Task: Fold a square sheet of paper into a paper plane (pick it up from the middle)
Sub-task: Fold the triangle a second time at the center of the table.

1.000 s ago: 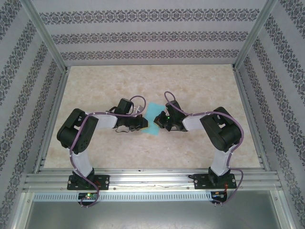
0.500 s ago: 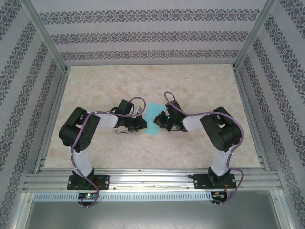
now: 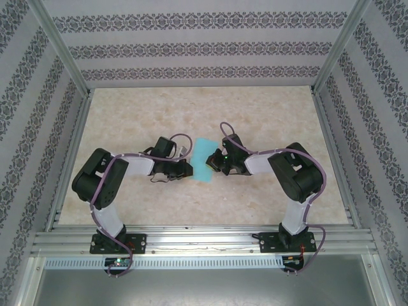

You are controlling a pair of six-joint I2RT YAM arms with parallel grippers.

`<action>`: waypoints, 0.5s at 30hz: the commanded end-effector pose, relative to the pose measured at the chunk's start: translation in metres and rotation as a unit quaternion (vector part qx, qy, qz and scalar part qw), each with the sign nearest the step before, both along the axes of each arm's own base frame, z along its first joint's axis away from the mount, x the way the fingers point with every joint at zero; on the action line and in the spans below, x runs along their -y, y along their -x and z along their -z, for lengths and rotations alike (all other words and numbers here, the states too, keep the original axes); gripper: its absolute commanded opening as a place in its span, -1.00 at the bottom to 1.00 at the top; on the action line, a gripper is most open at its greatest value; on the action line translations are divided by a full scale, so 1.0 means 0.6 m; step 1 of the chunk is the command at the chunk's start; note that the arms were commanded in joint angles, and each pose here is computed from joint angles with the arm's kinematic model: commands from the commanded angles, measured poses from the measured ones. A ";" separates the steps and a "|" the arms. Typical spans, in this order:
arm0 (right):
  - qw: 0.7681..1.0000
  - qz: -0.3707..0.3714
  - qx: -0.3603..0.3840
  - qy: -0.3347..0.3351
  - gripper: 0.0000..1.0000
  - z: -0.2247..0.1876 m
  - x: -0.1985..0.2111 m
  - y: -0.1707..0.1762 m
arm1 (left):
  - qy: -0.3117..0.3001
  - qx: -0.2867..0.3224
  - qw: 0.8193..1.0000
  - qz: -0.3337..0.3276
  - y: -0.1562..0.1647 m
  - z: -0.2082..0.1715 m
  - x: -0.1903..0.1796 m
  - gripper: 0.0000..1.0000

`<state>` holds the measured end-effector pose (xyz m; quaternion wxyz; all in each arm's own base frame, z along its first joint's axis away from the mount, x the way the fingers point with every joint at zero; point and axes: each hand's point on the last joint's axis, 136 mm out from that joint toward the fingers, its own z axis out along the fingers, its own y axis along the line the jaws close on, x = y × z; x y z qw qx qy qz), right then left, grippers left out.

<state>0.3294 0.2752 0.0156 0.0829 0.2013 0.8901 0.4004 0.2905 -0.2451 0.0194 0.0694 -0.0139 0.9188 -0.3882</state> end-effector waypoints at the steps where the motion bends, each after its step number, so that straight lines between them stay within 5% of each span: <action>1: 0.999 -0.012 -0.020 0.035 -1.00 0.028 0.029 0.009 | -0.026 -0.064 0.997 -0.016 0.051 0.041 -0.026 -0.70; 9: 0.997 -0.066 0.014 0.032 -1.00 -0.014 0.005 0.003 | -0.014 -0.052 0.998 -0.028 0.051 0.027 -0.019 -0.71; 15: 0.996 -0.076 0.020 0.051 -1.00 -0.024 -0.008 0.004 | 0.045 0.037 0.998 -0.025 0.007 -0.085 0.008 -0.72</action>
